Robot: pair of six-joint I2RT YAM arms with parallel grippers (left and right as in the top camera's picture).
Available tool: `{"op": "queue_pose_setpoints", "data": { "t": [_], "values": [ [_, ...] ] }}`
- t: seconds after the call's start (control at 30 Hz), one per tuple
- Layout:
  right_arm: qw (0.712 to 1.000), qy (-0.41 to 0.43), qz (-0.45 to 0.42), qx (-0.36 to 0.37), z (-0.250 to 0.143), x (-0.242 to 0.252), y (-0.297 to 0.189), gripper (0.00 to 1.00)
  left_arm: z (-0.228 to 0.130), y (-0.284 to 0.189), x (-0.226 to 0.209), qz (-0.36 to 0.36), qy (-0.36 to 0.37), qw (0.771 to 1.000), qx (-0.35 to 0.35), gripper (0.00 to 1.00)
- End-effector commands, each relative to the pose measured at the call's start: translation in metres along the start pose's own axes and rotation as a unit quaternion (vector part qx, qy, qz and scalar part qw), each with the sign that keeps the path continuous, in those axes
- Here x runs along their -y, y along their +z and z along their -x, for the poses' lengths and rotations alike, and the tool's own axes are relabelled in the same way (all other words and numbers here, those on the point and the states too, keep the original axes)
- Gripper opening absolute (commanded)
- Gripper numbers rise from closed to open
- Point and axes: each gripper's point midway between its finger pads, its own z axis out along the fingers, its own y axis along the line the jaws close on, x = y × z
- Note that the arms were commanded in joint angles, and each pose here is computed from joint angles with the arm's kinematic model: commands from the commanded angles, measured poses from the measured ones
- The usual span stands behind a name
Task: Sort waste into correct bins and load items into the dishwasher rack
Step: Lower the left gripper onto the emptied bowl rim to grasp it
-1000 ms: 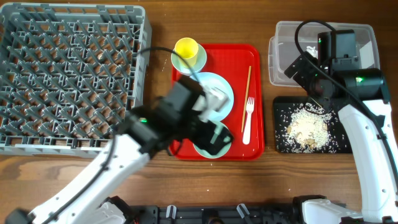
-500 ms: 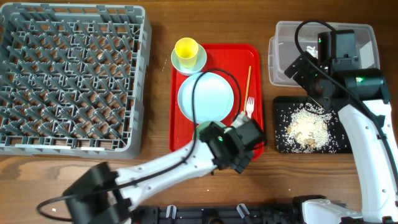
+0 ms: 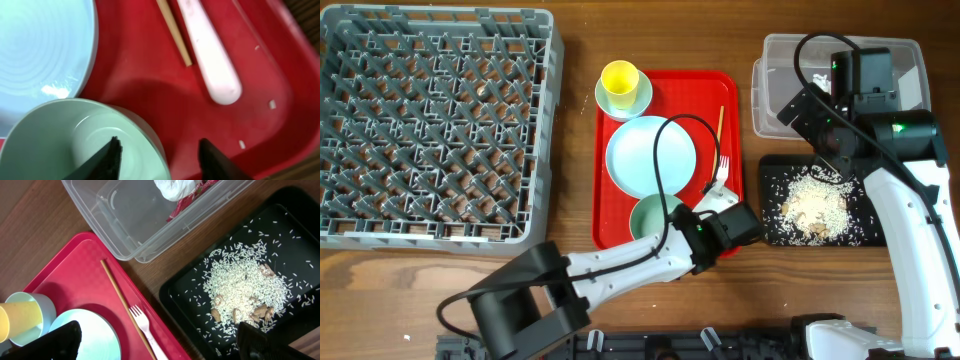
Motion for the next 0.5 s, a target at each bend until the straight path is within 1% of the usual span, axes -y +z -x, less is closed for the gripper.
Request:
{"op": "queue_pose_setpoints", "data": {
  "t": [0.0,0.03,0.17,0.2,0.37,0.47],
  "values": [
    [1.000,-0.002,-0.005,0.007,0.004,0.001,-0.001,1.00,-0.001,0.007,0.000,0.015,-0.007,1.000,-0.005,0.44],
    [1.000,-0.002,-0.005,0.008,0.004,0.001,-0.001,1.00,-0.003,0.007,0.000,0.016,-0.011,1.000,-0.008,0.42],
    [1.000,-0.002,-0.005,0.008,0.004,0.001,-0.001,1.00,-0.016,0.013,-0.004,0.029,-0.001,0.999,-0.033,0.23],
    [1.000,-0.002,-0.005,0.008,0.004,0.001,-0.001,1.00,-0.017,0.014,-0.004,0.030,0.000,0.999,-0.037,0.21],
    [1.000,-0.002,-0.005,0.007,0.004,0.001,-0.001,1.00,-0.019,0.013,0.000,0.028,0.010,0.999,-0.037,0.18],
    [1.000,-0.002,-0.005,0.008,0.004,0.001,-0.001,1.00,-0.022,0.012,0.007,0.025,0.021,0.999,-0.036,0.18]
  ]
}}
